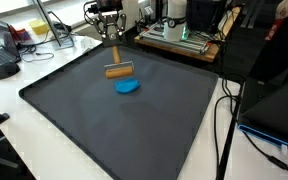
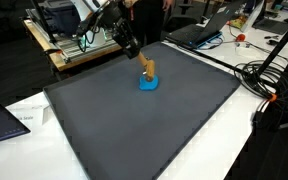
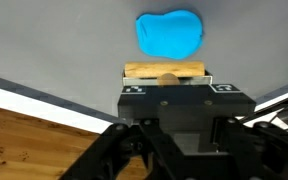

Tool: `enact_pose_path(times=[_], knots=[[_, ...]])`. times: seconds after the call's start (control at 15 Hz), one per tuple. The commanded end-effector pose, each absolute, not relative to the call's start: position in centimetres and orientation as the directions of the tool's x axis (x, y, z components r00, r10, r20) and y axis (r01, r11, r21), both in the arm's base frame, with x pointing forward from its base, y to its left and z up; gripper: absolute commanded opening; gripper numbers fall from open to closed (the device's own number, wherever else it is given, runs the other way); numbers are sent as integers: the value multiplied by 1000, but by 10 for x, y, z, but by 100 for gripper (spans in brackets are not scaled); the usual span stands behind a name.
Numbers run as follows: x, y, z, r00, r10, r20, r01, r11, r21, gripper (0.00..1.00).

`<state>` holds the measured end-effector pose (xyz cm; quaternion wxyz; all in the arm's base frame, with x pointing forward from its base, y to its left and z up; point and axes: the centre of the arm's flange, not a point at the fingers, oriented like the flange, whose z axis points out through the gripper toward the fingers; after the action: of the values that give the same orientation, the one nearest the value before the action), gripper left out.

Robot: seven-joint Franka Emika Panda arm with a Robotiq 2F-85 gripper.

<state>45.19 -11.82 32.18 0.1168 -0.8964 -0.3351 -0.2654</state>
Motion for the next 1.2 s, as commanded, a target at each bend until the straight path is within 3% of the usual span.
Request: enact_pose_path(times=[0.0, 1.13], knots=[[440, -117, 312, 610, 522, 596, 660, -751, -19, 22], [406, -122, 271, 577, 433, 693, 628, -777, -38, 22]])
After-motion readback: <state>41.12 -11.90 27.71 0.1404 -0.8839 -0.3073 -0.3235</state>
